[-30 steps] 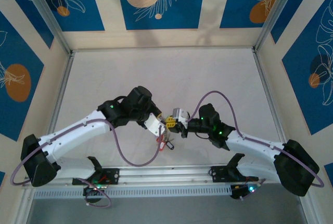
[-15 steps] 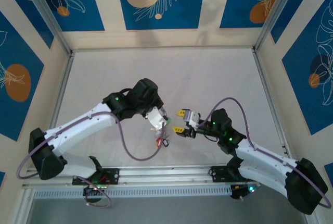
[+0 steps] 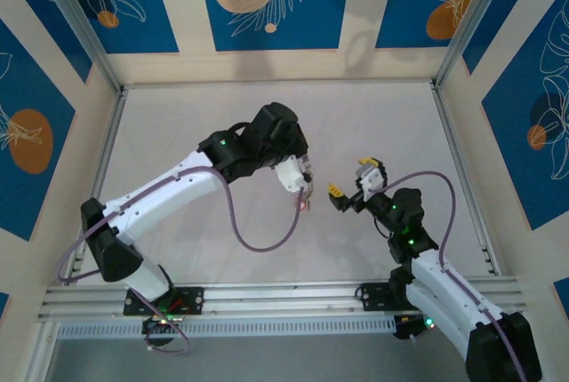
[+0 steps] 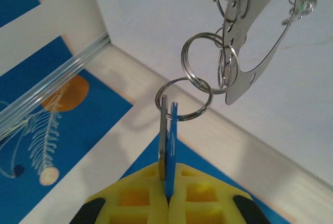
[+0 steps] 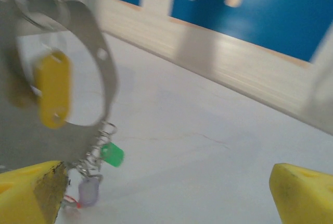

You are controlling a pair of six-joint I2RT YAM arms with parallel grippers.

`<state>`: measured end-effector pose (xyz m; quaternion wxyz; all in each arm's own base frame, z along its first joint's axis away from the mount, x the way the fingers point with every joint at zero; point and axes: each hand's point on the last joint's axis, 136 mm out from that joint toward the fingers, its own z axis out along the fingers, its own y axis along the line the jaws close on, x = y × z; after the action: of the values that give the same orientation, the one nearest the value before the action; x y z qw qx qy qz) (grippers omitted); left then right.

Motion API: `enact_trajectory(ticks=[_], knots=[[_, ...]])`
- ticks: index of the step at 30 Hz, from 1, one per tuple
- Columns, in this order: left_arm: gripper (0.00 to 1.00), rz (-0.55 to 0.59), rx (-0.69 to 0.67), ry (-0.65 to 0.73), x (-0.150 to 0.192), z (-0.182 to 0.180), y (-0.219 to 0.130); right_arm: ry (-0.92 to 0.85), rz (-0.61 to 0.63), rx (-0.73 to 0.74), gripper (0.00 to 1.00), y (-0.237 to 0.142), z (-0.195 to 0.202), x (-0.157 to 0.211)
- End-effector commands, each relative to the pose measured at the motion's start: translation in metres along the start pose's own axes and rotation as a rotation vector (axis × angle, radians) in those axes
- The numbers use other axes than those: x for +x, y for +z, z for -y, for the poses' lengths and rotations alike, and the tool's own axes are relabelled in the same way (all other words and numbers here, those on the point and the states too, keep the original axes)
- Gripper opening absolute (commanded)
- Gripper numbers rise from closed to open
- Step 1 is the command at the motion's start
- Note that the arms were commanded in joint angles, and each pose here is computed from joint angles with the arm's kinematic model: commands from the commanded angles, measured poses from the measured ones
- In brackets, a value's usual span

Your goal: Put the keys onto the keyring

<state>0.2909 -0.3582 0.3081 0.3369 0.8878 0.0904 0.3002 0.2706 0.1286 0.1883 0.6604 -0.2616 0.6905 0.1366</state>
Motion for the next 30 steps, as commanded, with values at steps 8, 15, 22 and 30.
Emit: enact_trajectory(ticks=[8, 15, 22, 30], knots=[[0.0, 0.064, -0.126, 0.16, 0.001, -0.067, 0.017, 0.109, 0.045, 0.311, 0.99, -0.03, 0.068, 0.009], [0.0, 0.128, -0.126, 0.123, -0.021, -0.068, 0.049, 0.137, 0.007, 0.379, 0.99, -0.04, 0.078, 0.036], [0.0, 0.138, -0.017, 0.0, -0.023, -0.029, 0.078, 0.133, -0.007, 0.376, 0.99, -0.042, 0.077, 0.041], [0.0, 0.129, 0.106, -0.193, -0.005, 0.042, 0.094, 0.135, -0.007, 0.369, 0.99, -0.042, 0.075, 0.043]])
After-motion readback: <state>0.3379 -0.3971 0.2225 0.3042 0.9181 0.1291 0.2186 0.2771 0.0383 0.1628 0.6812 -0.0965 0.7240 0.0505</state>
